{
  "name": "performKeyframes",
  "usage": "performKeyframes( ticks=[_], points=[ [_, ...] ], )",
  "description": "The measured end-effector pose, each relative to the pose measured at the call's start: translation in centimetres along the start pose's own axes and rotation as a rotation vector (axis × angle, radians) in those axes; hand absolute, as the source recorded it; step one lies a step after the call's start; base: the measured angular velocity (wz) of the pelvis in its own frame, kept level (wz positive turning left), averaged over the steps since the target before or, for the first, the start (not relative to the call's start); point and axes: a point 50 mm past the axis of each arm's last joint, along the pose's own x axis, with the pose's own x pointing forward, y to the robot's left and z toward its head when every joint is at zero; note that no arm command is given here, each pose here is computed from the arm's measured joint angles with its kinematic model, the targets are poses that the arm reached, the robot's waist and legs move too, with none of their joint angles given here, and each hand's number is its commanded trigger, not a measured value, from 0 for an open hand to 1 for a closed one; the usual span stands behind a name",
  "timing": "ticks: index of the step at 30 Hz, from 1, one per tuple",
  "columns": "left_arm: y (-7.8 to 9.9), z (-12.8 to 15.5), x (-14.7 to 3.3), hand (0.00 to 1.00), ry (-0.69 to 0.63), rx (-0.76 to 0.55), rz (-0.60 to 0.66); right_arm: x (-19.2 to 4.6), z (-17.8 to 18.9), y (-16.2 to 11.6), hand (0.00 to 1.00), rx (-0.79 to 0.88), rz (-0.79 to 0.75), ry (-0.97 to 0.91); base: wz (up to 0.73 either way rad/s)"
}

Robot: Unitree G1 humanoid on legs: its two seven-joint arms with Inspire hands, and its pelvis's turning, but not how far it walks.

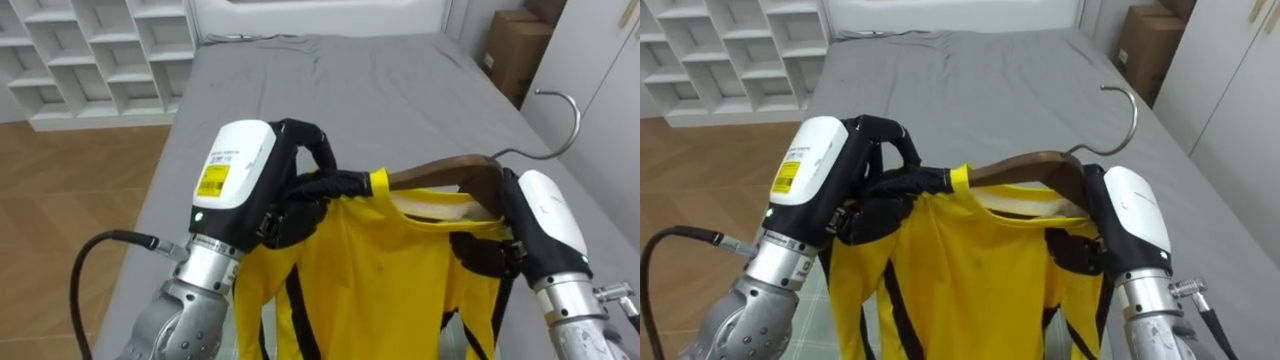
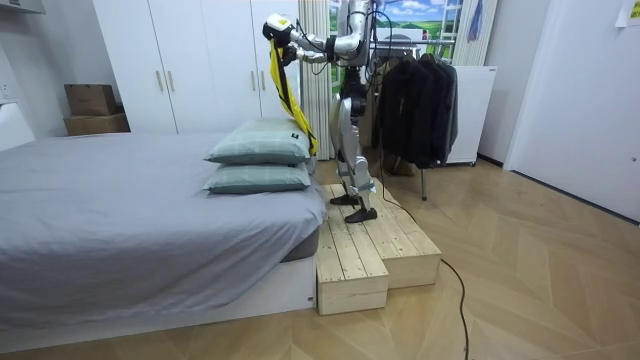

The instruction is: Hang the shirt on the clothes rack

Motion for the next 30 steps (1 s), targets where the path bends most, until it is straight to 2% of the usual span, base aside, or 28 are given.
performKeyframes(
  ticks=[10, 25, 26, 27, 28, 30],
  points=[
    [-1.2, -0.4, -1.6, 1.0, 0.045, -0.011, -0.064, -0.5, -1.0, 1.7, 1.0, 0.063, 0.044, 0.068, 0.01],
    [-1.4, -0.5, -1.8, 1.0, 0.054, -0.015, -0.071, -0.5, -1.0, 1.9, 1.0, 0.069, 0.048, 0.073, 0.0],
    [-1.4, -0.5, -1.8, 0.98, 0.054, -0.015, -0.071, -0.5, -1.0, 1.9, 1.0, 0.07, 0.048, 0.074, 0.0],
    [-1.4, -0.5, -1.8, 0.59, 0.054, -0.015, -0.071, -0.5, -1.0, 1.9, 1.0, 0.07, 0.049, 0.074, 0.0],
    [-1.4, -0.5, -1.8, 0.0, 0.054, -0.015, -0.072, -0.5, -1.0, 2.0, 1.0, 0.07, 0.051, 0.074, 0.0],
    [-1.4, -0.5, -1.8, 0.0, 0.055, -0.015, -0.074, -0.5, -1.0, 2.0, 1.0, 0.07, 0.055, 0.075, 0.0]
  ],
)
